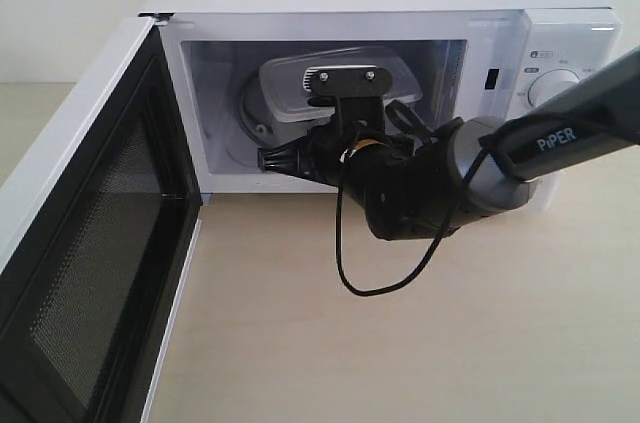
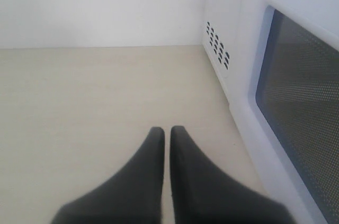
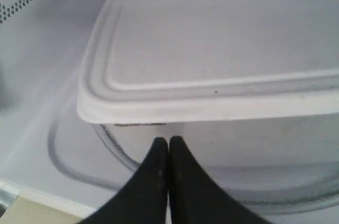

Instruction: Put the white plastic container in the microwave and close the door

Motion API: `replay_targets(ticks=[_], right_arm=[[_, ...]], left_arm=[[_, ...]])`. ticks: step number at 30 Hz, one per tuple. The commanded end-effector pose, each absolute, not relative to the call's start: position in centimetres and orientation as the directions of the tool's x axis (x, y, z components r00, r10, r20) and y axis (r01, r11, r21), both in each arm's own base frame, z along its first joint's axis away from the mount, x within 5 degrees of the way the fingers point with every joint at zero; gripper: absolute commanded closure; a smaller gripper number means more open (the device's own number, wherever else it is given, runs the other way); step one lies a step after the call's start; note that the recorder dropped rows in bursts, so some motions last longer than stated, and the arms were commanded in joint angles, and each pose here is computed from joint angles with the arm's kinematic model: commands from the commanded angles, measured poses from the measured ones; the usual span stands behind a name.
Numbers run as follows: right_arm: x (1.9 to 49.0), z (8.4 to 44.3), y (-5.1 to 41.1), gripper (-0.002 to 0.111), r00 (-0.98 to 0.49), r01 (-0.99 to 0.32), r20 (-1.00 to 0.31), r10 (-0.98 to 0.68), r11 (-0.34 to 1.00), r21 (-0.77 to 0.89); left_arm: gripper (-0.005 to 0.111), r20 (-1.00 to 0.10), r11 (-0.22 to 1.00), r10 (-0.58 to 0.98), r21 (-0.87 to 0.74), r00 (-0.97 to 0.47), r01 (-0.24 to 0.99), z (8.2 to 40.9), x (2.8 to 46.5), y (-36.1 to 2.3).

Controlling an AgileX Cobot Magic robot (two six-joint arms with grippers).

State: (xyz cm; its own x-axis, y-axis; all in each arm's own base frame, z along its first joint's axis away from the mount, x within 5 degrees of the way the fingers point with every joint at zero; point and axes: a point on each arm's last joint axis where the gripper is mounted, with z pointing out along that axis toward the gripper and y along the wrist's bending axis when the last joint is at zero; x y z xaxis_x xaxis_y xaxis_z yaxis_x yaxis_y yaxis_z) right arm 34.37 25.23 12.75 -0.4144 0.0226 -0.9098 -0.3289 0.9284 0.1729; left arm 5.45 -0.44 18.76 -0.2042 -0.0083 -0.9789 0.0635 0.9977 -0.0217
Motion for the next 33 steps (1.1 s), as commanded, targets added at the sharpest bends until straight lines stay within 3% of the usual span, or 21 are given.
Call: replay_targets(ticks=[1, 6, 20, 26, 33], right_arm=[[33.3, 13.3, 25.9, 0.109, -0.428, -0.372, -0.903, -0.026, 0.916, 0.150], [29.2, 15.0, 25.9, 0.109, -0.397, -0.420, -0.916, -0.054, 0.898, 0.129], [18.4, 18.0, 18.2, 0.109, -0.239, -0.460, -0.970, -0.038, 0.884, 0.079], [15.8, 18.5, 14.6, 0.109, -0.248, -0.448, -0.969, -0.016, 0.889, 0.100], [15.1, 19.4, 13.6, 0.109, -0.217, -0.447, -0.976, 0.025, 0.886, 0.122]], left_arm=[[0.102, -0.979, 0.998, -0.013, -0.026, -0.204, 0.062, 18.7, 5.4, -0.4], [0.102, -0.979, 0.998, -0.013, -0.026, -0.204, 0.062, 18.7, 5.4, -0.4], [0.102, -0.979, 0.998, -0.013, -0.026, -0.204, 0.062, 18.7, 5.4, -0.4], [0.102, -0.979, 0.998, -0.013, -0.026, -0.204, 0.062, 18.7, 5.4, -0.4], [0.102, -0.979, 0.998, -0.013, -0.026, -0.204, 0.062, 18.7, 5.4, -0.4]])
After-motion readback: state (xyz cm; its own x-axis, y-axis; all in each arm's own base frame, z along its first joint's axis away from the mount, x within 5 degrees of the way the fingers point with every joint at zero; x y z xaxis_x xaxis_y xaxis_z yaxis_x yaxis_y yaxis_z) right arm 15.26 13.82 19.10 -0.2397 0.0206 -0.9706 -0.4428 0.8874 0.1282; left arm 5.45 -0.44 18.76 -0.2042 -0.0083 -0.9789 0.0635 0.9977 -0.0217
